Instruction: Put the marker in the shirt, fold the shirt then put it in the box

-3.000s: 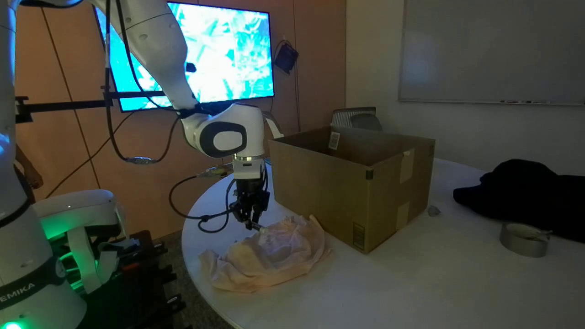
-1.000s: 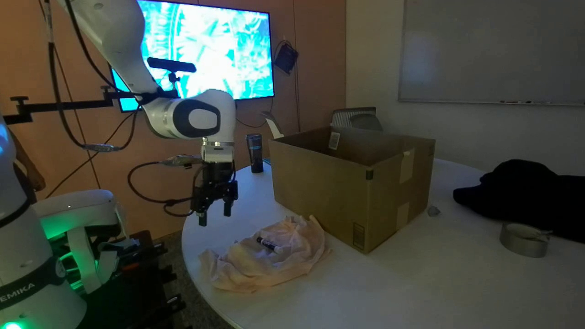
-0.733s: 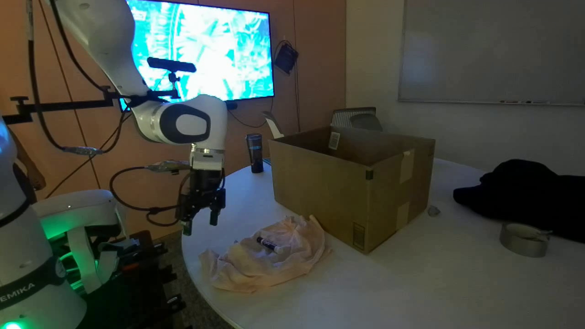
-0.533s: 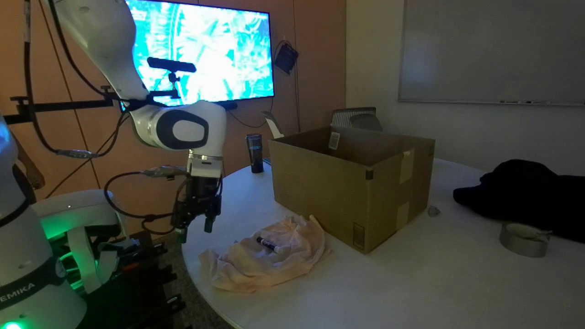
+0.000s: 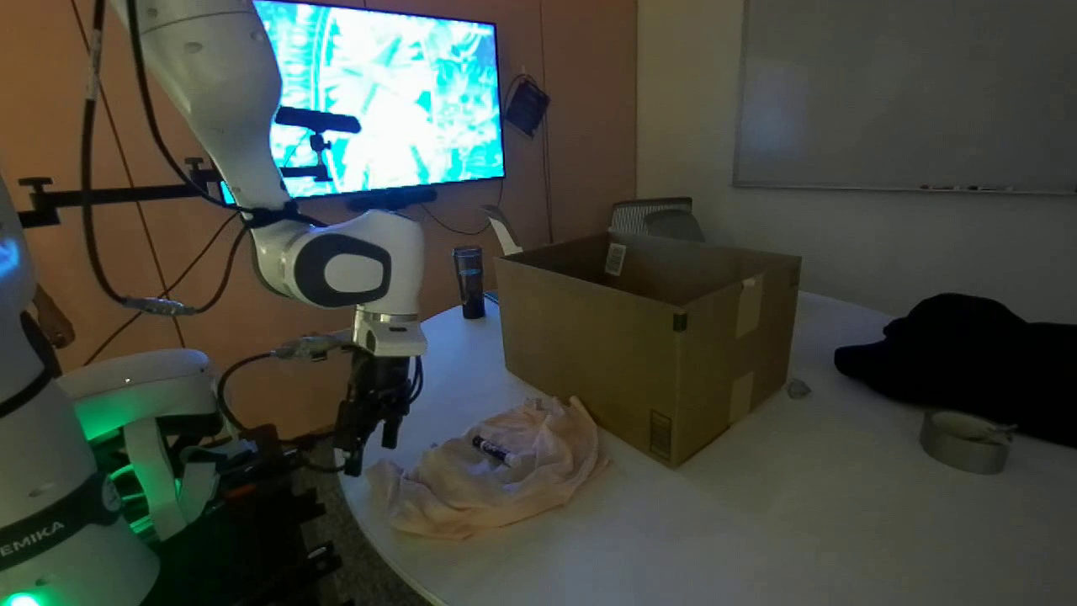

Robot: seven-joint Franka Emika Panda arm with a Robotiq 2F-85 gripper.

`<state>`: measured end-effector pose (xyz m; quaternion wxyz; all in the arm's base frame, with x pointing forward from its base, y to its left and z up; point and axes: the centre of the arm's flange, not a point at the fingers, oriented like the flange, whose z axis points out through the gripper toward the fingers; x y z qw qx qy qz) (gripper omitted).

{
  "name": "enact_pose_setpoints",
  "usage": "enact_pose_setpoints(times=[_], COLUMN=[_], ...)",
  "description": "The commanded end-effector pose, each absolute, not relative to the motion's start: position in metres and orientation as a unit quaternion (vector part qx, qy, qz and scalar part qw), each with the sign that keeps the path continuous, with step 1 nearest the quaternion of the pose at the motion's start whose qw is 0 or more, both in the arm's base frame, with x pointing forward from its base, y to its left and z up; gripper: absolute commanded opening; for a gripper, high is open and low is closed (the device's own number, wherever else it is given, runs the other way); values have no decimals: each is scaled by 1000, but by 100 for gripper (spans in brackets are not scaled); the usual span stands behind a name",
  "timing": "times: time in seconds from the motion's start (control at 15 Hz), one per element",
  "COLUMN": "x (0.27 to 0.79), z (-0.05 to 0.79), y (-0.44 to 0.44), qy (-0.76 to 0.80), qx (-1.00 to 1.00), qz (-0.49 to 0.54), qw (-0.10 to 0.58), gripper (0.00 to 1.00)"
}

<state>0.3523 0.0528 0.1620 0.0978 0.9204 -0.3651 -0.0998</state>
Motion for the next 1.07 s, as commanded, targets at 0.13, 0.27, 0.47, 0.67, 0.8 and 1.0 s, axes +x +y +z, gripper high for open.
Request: enact_pose_setpoints(times=[0.13, 0.27, 0.47, 0.67, 0.8, 1.0], x=[346, 348, 348, 349, 352, 356], z=[118, 106, 94, 88, 87, 86], y=[20, 10, -3, -10, -11, -9], qy=[-270, -240, -208, -184, -170, -155], qx=[956, 964, 971, 976, 979, 982], qz=[-89, -89, -92, -89, -87, -82], qw=[72, 72, 71, 69, 70, 72], gripper=[100, 100, 100, 100, 100, 68])
